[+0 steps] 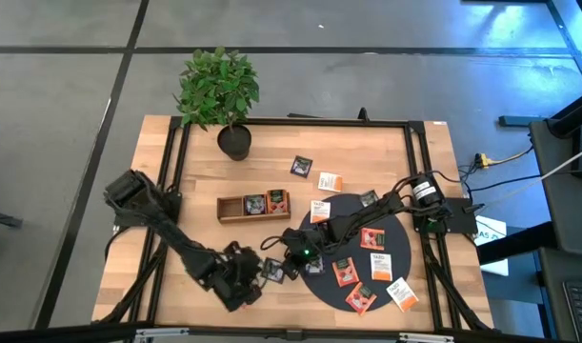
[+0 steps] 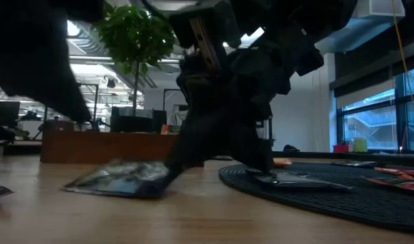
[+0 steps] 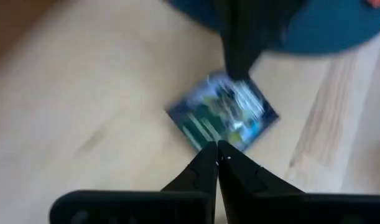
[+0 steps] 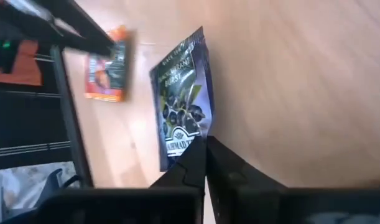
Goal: Pick & Place Tea
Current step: Put the purple tea bag into the middle section of the wooden organizer
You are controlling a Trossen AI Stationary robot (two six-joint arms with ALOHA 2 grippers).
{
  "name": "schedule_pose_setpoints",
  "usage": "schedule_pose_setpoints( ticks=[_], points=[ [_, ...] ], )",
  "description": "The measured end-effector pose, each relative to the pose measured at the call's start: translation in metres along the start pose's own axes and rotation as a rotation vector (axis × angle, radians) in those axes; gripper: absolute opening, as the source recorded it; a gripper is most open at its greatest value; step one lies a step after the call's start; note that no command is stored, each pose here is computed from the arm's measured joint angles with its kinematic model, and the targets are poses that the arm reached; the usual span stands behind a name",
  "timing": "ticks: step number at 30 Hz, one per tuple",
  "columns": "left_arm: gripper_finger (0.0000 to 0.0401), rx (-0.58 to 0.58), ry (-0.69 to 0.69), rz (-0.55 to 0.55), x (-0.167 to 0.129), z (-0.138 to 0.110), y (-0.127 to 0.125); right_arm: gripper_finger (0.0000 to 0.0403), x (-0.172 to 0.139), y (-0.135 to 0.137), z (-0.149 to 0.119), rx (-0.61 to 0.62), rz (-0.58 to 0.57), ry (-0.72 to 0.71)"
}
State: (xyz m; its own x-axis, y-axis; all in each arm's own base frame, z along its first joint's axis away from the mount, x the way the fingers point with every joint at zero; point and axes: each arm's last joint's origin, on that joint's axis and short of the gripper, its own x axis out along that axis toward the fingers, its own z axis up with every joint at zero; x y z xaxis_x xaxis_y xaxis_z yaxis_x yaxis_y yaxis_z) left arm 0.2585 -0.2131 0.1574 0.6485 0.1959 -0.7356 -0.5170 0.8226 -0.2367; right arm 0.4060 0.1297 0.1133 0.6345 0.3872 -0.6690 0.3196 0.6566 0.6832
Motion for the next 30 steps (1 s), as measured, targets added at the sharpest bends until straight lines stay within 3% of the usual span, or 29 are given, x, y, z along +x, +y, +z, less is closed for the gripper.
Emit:
schedule_pose_setpoints(
  ticks=[6,13,17,21,30],
  points=[
    [0.0012,-0.041,-0.255,-0.01,-0.05,-0.006,0.0,0.0006,-0.023,0.021,0.017,-0.099,0.079,-0.12],
    [0.0014,-0.059,-0.519,-0.113,-0.091,-0.019,-0.008,0.0004,-0.086,0.059,0.042,-0.291,0.105,-0.407],
    [0.002,-0.069,-0.625,-0.127,-0.099,-0.021,-0.012,0.0004,-0.123,0.086,0.045,-0.407,0.111,-0.611],
    [0.0038,-0.115,-0.699,-0.122,-0.1,-0.015,-0.016,0.0003,-0.14,0.111,0.039,-0.536,0.184,-0.792],
    [0.0128,-0.097,-0.783,-0.059,-0.096,0.01,-0.029,0.0004,-0.136,0.124,0.024,-0.608,0.184,-0.859]
  ],
)
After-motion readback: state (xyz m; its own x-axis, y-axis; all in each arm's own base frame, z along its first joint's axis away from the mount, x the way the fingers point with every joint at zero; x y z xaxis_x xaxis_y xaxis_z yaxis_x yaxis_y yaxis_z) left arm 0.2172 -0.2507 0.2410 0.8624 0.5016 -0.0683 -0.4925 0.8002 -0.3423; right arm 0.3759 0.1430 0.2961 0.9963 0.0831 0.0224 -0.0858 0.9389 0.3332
